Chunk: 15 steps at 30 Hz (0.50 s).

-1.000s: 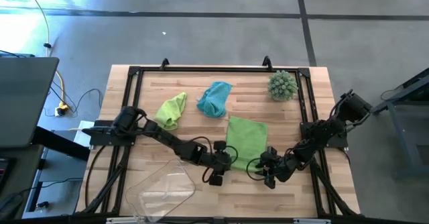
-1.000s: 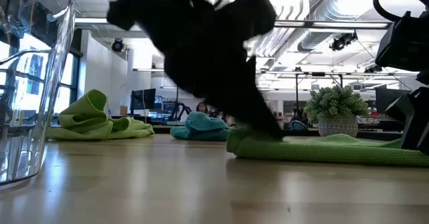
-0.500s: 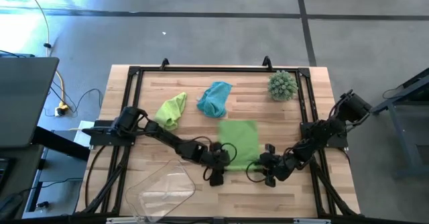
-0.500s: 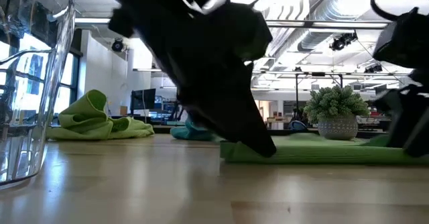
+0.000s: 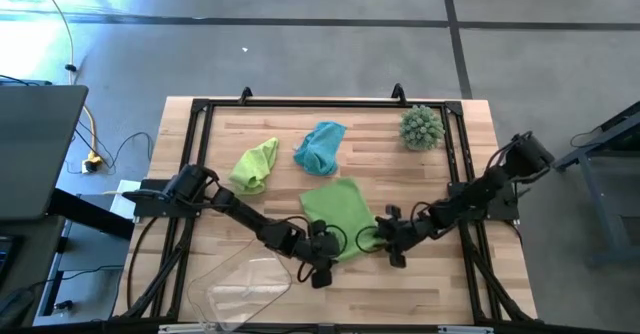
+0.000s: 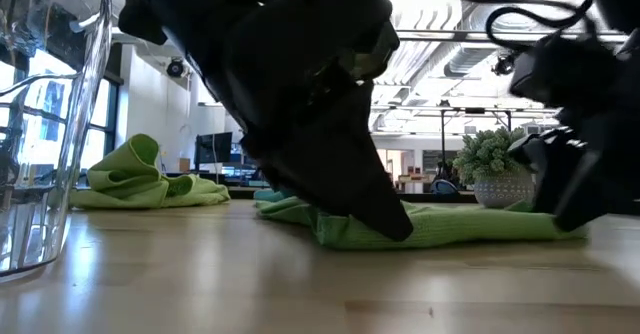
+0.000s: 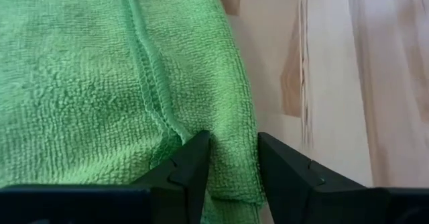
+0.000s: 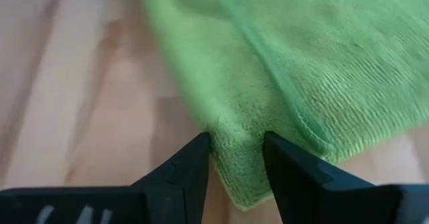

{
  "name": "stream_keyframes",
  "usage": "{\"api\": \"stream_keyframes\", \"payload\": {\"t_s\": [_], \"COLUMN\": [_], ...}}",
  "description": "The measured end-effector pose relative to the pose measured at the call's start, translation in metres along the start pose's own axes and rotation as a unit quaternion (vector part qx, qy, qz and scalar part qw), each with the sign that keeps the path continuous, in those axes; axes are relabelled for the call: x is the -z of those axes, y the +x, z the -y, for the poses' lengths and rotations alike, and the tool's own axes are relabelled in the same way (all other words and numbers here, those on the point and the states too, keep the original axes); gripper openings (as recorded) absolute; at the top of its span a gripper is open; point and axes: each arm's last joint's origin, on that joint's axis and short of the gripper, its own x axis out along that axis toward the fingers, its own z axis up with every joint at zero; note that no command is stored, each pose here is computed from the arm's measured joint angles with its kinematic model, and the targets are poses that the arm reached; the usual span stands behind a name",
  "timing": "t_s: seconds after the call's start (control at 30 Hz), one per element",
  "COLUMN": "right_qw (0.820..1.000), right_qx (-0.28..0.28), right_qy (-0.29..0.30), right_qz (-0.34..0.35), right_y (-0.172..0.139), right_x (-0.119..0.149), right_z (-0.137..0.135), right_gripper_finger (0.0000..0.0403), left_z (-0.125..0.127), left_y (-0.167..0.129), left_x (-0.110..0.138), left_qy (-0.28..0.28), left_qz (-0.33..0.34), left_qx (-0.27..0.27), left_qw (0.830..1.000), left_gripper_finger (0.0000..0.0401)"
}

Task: Roll microfiber towels into tight, uniform cylinder then place into a basket
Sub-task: Roll the green microfiber cloth

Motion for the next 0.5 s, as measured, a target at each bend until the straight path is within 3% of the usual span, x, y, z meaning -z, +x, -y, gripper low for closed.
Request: {"api": "stream_keyframes", "payload": {"t_s": [0.2,0.3,0.5], "right_qw": [0.987,0.988,0.993], "right_qx": [-0.017,-0.011,-0.035], "right_qy": [-0.159,-0.149,-0.108], "right_qz": [0.025,0.036,0.017], "right_y": [-0.014,-0.017,-0.017], "right_x": [-0.005,-0.01,-0.013], "right_z": [-0.007,-0.005,-0.004], "right_gripper_finger": [0.0136,0.0136,0.0166], "left_z": [-0.002,-0.003,-0.009], "left_y": [0.0,0.0,0.002], "left_x": [0.002,0.002,-0.001], "left_qy": [0.08,0.104,0.1], "left_qz": [-0.012,-0.014,-0.028], "left_qx": [-0.008,-0.01,0.008], "left_qw": [0.997,0.994,0.995], "left_gripper_finger": [0.0117,0.0117,0.0117]}}
